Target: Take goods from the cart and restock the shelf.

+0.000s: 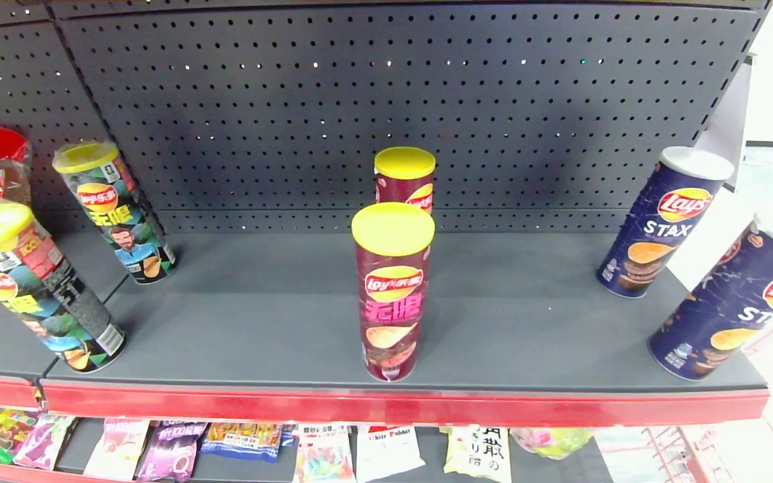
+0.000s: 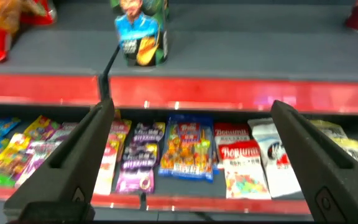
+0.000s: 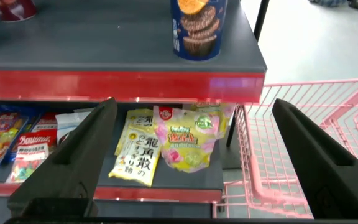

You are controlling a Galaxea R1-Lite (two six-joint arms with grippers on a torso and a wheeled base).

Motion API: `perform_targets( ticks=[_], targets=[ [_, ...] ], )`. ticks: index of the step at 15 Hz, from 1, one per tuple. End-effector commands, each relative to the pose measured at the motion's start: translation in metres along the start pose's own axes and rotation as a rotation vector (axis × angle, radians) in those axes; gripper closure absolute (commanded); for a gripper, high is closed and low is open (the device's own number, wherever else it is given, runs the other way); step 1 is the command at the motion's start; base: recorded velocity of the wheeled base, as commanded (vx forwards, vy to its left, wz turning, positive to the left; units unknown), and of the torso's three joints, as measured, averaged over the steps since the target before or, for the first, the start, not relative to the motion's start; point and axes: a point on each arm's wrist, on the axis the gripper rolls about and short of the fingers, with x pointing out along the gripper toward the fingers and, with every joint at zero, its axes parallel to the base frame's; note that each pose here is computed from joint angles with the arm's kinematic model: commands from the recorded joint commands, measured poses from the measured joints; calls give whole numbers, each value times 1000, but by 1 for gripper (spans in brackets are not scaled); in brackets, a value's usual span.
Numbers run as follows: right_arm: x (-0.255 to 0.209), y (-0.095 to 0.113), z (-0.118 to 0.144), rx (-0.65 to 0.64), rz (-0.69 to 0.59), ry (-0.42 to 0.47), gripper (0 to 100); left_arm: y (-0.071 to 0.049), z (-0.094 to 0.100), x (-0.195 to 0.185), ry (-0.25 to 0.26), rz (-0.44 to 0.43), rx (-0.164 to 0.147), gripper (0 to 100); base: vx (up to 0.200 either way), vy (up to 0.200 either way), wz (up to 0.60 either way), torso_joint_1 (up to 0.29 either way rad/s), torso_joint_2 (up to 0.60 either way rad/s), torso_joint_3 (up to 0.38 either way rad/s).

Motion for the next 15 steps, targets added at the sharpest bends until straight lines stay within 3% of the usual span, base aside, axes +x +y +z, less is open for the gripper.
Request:
perform_targets(
  ticks=[1, 15],
  targets=[
    [0, 0, 0, 0, 0, -1, 0, 0, 0, 0, -1, 1, 0, 0, 0, 0, 0, 0, 0, 0],
    [0, 0, 0, 1, 0, -1, 0, 0, 0, 0, -1, 1, 0, 0, 0, 0, 0, 0, 0, 0]
  ],
)
